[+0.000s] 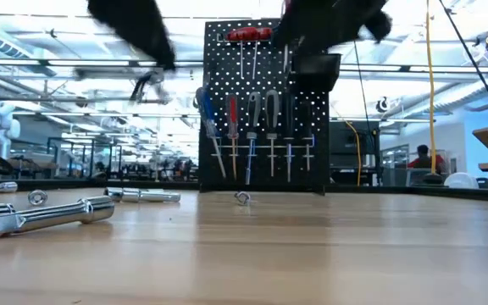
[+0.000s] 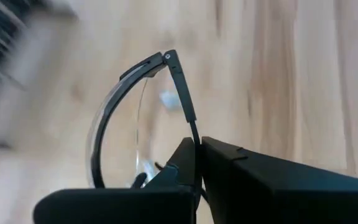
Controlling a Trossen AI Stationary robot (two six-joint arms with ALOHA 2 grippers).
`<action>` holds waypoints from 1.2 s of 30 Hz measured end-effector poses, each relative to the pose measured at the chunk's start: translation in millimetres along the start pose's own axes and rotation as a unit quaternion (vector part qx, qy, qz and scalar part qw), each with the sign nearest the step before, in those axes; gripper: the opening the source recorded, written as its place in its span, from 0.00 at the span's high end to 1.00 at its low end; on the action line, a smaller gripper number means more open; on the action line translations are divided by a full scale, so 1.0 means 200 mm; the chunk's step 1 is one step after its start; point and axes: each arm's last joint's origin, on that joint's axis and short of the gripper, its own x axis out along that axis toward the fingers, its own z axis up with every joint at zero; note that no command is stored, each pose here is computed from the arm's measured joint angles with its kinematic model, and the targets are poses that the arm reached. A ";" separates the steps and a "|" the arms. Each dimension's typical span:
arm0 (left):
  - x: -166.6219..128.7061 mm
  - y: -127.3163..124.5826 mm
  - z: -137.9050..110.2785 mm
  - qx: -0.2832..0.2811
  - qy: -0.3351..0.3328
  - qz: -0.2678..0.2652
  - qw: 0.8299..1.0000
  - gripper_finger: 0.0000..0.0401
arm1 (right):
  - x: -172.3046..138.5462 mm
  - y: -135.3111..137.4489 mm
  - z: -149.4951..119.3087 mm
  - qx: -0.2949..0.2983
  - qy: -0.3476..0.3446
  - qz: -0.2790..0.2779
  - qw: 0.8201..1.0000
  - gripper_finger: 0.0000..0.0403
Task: Hang tools onto peg board
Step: Hang the black safety glasses onto the peg board
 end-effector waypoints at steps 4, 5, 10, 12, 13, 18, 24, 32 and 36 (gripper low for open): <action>-0.21 0.02 0.06 0.015 -0.143 0.012 0.990 0.98 | -0.14 -0.02 -0.06 -0.016 -0.065 0.001 0.998 0.45; -0.26 0.02 0.07 0.018 -0.178 0.000 0.984 0.98 | -0.17 -0.04 -0.07 -0.008 -0.076 0.012 0.997 0.45; -0.41 0.08 0.05 0.016 -0.344 -0.119 0.931 0.98 | -0.23 -0.08 -0.09 0.025 -0.137 0.129 0.982 0.45; -0.40 0.09 0.00 0.014 -0.389 -0.151 0.909 0.98 | -0.22 -0.08 -0.08 0.027 -0.182 0.211 0.960 0.45; -0.40 0.10 -0.02 0.014 -0.413 -0.169 0.895 0.98 | -0.21 -0.08 -0.07 0.035 -0.214 0.243 0.946 0.45; -0.33 0.10 -0.12 0.017 -0.510 -0.242 0.826 0.98 | -0.09 -0.11 -0.04 0.124 -0.321 0.258 0.903 0.45; -0.30 0.09 -0.16 0.030 -0.598 -0.257 0.759 0.98 | 0.13 -0.02 -0.03 0.180 -0.322 0.240 0.898 0.45; -0.21 0.07 -0.16 0.010 -0.576 -0.195 0.794 0.98 | 0.23 0.12 0.08 0.204 -0.314 0.236 0.897 0.45; -0.20 0.07 -0.15 0.024 -0.577 -0.180 0.796 0.98 | 0.26 0.13 0.12 0.207 -0.286 0.225 0.908 0.45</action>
